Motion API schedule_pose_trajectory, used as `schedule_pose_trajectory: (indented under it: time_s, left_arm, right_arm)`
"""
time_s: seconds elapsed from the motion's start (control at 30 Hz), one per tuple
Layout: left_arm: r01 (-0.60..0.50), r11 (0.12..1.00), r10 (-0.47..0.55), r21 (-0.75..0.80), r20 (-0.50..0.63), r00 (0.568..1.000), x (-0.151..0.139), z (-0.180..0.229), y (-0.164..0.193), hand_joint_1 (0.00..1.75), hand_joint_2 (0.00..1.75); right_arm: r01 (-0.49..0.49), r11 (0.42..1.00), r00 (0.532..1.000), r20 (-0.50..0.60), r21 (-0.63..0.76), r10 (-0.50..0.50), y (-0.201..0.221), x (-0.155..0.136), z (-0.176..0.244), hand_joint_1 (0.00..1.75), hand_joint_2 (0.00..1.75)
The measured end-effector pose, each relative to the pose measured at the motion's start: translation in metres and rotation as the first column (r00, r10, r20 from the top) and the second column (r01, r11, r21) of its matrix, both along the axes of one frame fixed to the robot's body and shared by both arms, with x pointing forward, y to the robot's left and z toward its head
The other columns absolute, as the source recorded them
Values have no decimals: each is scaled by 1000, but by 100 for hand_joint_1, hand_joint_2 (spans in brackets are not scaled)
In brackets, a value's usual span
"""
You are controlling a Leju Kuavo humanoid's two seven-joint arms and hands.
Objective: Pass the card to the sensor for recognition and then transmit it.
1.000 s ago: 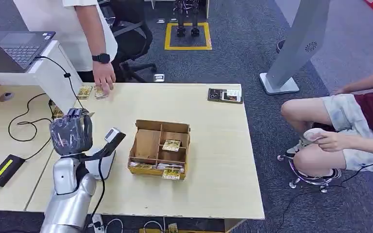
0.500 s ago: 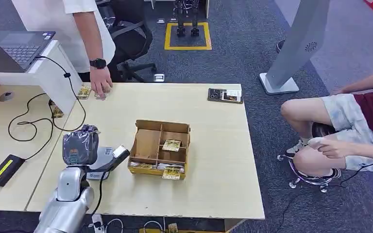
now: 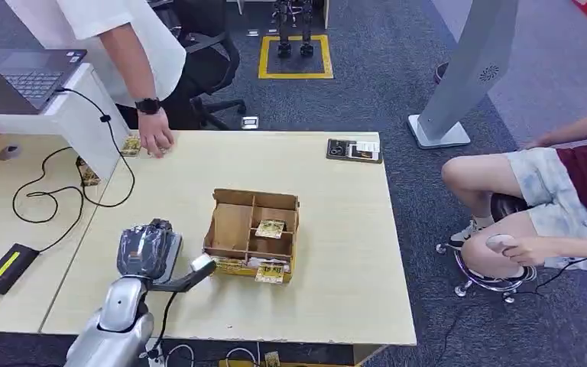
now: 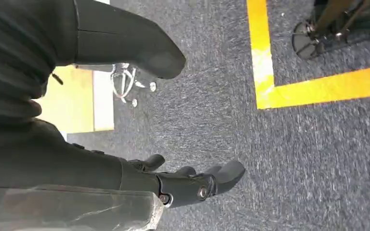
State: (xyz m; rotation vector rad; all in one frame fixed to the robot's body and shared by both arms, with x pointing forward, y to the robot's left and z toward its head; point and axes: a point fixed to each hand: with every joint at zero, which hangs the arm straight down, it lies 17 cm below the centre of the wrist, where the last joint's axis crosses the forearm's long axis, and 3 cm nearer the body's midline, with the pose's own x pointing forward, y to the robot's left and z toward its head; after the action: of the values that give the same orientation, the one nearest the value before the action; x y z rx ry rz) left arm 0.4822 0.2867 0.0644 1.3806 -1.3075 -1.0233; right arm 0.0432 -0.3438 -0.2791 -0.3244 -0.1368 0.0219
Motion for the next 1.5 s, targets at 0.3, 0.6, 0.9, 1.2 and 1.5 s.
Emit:
schedule_pose_trajectory:
  time_s: [0.3, 0.6, 0.9, 1.2, 1.5]
  left_arm:
    - [-14, 1000, 16, 23, -99, 995, -18, -33, -2, 175, 175]
    - [-23, 999, 26, 24, -145, 989, -22, -48, 1, 175, 175]
    - [-26, 1000, 28, 17, -143, 989, -22, -48, 1, 175, 175]
    - [-26, 1000, 28, 17, -143, 989, -22, -48, 1, 175, 175]
    - [-14, 1000, 12, -15, -92, 996, -22, -39, -1, 175, 175]
  right_arm:
    - [2, 1000, 1000, -3, 6, -2, 0, -2, 1, 0, 175]
    - [10, 1000, 1000, -10, -2, -10, -3, -5, 3, 0, 175]
    - [18, 1000, 1000, -10, -10, -18, -6, -6, 4, 0, 175]
    - [19, 1000, 1000, -10, -11, -19, -6, -6, 4, 0, 175]
    - [22, 1000, 1000, -10, -11, -22, -6, -7, 4, 0, 175]
